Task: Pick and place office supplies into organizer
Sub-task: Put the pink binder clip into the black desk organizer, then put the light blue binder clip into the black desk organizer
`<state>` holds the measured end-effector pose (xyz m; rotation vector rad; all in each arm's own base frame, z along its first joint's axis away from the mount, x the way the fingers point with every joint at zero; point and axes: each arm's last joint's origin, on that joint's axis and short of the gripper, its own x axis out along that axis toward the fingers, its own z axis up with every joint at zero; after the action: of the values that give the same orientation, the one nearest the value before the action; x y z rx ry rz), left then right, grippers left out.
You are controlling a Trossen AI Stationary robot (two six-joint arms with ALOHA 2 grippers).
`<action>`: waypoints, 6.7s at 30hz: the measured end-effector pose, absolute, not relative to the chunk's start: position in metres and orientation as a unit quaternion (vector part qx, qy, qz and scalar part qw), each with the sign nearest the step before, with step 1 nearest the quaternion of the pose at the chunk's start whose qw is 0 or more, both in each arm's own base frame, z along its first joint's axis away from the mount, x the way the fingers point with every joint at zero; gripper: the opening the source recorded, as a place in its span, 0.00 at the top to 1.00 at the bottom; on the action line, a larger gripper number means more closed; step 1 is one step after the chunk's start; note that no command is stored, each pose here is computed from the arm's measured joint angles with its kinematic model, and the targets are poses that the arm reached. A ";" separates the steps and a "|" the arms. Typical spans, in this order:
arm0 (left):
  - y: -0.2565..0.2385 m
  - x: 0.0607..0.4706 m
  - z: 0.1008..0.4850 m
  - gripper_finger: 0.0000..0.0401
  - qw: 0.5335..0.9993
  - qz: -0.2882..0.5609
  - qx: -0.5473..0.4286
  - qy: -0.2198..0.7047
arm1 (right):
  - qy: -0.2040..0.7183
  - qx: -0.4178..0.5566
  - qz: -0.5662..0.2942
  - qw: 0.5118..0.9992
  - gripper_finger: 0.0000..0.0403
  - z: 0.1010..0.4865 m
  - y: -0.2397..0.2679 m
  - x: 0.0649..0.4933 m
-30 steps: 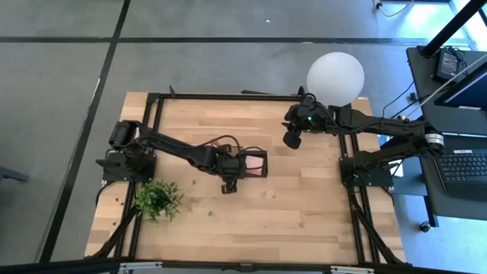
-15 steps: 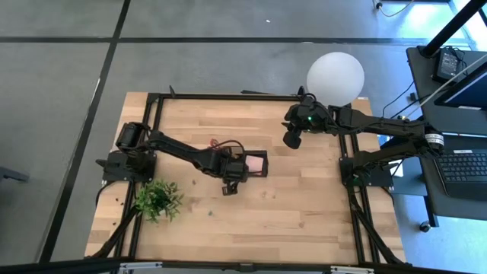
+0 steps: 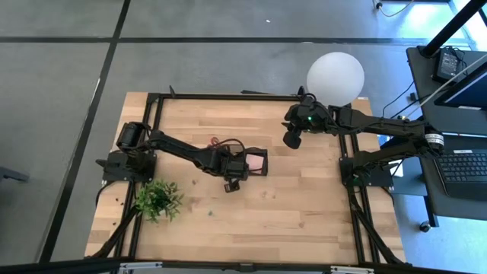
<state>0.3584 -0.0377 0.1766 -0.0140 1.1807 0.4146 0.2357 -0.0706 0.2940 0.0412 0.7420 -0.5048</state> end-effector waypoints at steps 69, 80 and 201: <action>-0.151 0.303 0.174 0.56 0.778 -0.118 0.068 0.613 | 0.352 0.012 -0.241 0.904 0.70 0.295 -0.071 0.237; -0.159 0.303 0.159 0.51 0.760 -0.128 0.052 0.635 | 0.348 0.012 -0.242 0.906 0.70 0.296 -0.071 0.237; -0.052 0.337 0.189 0.84 0.818 0.187 0.041 0.543 | 0.348 0.010 -0.241 0.906 0.70 0.296 -0.071 0.237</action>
<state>0.3372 -0.0515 0.1886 0.0864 1.1572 0.3992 0.2375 -0.0710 0.2962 0.0202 0.7178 -0.4973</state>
